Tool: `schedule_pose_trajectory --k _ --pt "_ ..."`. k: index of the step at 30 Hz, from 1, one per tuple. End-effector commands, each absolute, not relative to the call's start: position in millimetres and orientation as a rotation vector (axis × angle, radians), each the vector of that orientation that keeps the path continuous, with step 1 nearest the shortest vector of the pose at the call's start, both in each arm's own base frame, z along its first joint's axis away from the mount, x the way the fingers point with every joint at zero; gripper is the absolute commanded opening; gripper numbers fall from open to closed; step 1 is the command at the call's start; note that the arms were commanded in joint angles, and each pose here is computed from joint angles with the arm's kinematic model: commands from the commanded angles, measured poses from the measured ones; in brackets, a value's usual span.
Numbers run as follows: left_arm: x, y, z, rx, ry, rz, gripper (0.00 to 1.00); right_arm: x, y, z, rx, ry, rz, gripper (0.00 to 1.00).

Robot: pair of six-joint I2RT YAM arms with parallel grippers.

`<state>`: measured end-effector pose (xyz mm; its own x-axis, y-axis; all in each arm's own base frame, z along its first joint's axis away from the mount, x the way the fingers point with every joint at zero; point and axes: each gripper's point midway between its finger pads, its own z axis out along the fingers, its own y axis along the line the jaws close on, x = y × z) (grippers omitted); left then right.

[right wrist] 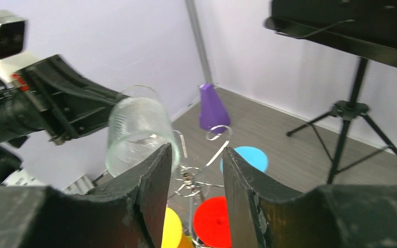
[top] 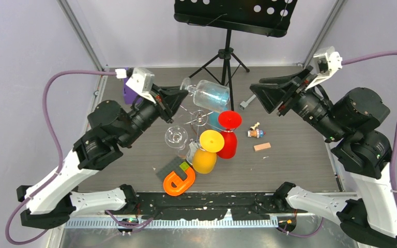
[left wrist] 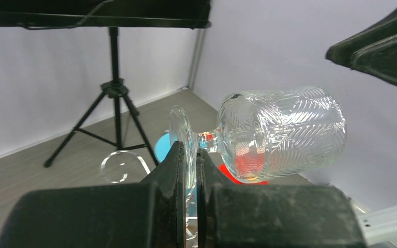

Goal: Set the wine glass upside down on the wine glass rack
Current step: Turn the wine glass upside down at the wine rack.

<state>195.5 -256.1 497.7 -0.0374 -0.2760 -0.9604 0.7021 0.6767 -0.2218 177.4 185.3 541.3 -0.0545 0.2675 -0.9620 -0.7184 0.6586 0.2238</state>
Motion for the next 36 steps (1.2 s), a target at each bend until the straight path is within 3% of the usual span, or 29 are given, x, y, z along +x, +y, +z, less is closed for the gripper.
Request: schedule_pose_trajectory --k 1,10,21,36 --pt "193.4 -211.0 540.4 0.311 1.251 -0.726 0.00 201.8 153.0 538.1 -0.225 1.470 0.665 0.48" --pt "171.5 -166.9 570.2 0.299 1.066 -0.671 0.00 226.7 200.5 470.3 -0.306 1.867 0.670 0.50" --pt "149.4 -133.0 585.7 0.230 0.947 -0.715 0.00 237.1 277.4 434.1 -0.183 2.010 0.756 0.54" --pt "136.8 -123.3 579.4 0.241 0.950 -0.761 0.00 242.7 292.5 388.8 0.013 2.067 0.573 0.69"
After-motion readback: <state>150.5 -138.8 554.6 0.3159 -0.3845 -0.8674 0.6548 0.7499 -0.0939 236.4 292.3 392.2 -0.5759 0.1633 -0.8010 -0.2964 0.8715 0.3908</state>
